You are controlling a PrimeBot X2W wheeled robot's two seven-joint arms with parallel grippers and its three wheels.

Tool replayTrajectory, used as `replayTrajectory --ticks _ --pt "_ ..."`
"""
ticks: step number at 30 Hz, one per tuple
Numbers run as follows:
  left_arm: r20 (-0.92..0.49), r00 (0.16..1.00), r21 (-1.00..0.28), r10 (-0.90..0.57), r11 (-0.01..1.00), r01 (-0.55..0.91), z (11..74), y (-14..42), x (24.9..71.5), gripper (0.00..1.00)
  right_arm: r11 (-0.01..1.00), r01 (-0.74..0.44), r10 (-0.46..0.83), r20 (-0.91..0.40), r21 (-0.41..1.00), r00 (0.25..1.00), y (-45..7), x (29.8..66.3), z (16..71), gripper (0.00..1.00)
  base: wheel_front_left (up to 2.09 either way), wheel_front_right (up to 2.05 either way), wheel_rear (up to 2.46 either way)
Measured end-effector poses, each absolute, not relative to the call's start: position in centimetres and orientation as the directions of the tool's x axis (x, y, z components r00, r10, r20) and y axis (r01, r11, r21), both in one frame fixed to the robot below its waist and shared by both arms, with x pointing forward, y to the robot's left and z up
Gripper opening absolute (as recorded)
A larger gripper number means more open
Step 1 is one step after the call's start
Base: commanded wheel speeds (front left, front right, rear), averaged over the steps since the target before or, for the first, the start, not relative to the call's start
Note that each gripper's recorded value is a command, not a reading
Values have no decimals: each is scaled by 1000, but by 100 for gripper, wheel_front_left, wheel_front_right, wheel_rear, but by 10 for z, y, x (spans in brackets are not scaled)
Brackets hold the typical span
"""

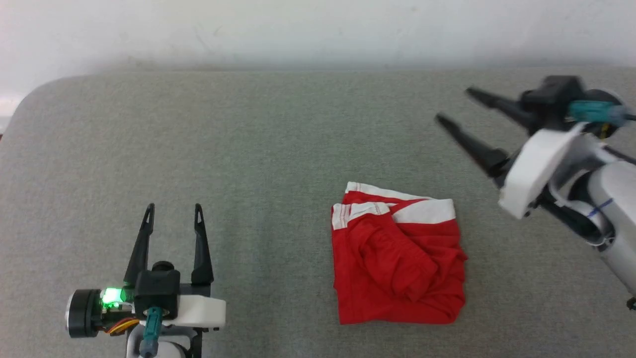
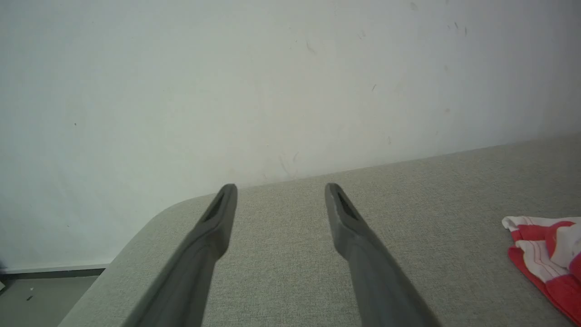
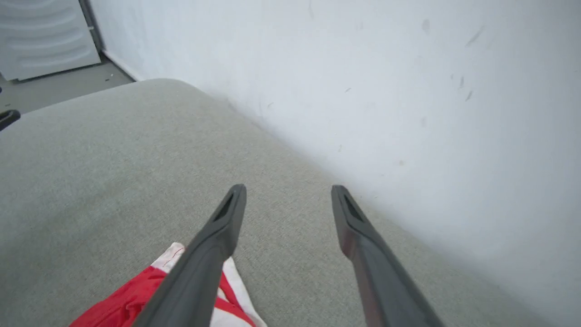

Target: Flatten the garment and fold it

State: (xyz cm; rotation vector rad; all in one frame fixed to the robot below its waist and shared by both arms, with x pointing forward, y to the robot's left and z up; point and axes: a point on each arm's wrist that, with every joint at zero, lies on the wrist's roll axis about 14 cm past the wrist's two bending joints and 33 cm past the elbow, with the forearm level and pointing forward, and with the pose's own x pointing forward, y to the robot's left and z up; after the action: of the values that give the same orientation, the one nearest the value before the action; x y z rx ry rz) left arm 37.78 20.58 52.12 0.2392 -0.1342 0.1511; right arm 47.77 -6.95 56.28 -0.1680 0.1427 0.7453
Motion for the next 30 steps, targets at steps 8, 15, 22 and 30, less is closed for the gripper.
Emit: replayTrajectory --ticks 8,15,22,30 --pt "176 981 216 84 969 -122 530 194 385 100 904 -413 424 124 -105 897 -151 472 593 100 0 0 0" --pt "188 980 206 70 972 -109 535 191 383 100 974 -225 226 207 -24 952 -191 438 579 100 0 0 0" --pt "184 981 205 68 973 -106 534 192 385 100 960 -277 280 115 -43 953 -166 435 565 100 0 0 0" --pt "165 983 195 83 974 -115 528 195 385 100 900 -434 400 -326 -36 856 -137 461 518 100 0 0 0"
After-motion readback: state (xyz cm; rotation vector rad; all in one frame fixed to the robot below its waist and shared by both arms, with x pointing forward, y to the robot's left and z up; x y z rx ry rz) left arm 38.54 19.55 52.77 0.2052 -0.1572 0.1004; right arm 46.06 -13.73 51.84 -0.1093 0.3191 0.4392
